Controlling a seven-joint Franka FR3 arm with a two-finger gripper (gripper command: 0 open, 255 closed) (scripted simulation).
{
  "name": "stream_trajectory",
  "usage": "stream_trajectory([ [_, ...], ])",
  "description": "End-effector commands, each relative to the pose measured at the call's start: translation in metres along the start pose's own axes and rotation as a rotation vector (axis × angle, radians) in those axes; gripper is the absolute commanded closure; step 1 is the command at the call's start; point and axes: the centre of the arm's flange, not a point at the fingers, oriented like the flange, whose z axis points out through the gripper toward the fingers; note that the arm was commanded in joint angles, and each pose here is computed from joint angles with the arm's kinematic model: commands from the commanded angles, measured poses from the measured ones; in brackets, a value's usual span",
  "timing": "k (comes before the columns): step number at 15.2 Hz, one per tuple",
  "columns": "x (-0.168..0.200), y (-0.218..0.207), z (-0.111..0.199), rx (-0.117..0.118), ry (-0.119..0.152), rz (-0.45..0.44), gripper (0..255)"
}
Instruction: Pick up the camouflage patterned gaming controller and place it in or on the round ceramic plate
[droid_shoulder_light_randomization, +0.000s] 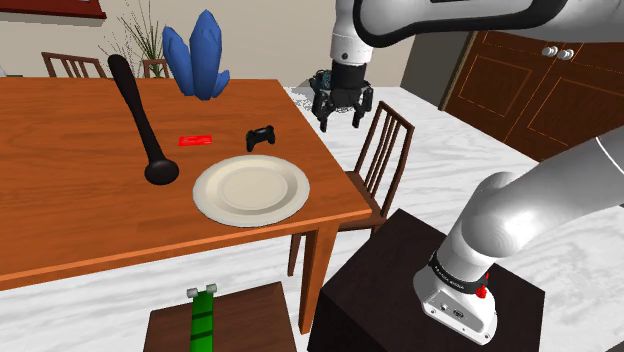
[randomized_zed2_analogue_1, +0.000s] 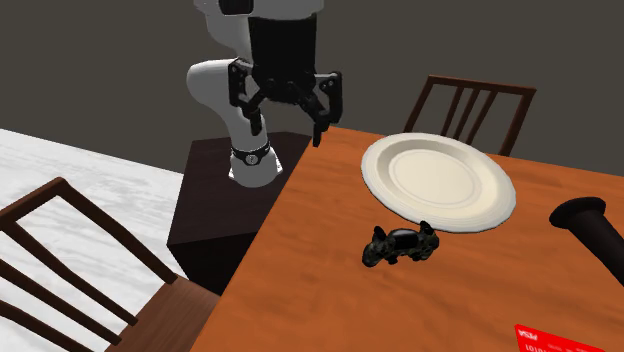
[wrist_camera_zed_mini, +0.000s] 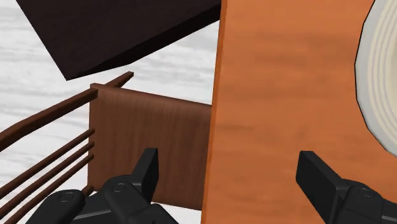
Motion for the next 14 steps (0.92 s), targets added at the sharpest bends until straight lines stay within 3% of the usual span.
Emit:
stream_trajectory([
  [1,0.009,-0.024,0.003,0.012,0.012,0.044,0],
  [14,0.087,-0.161,0.01,0.077,0.088,0.311,0],
])
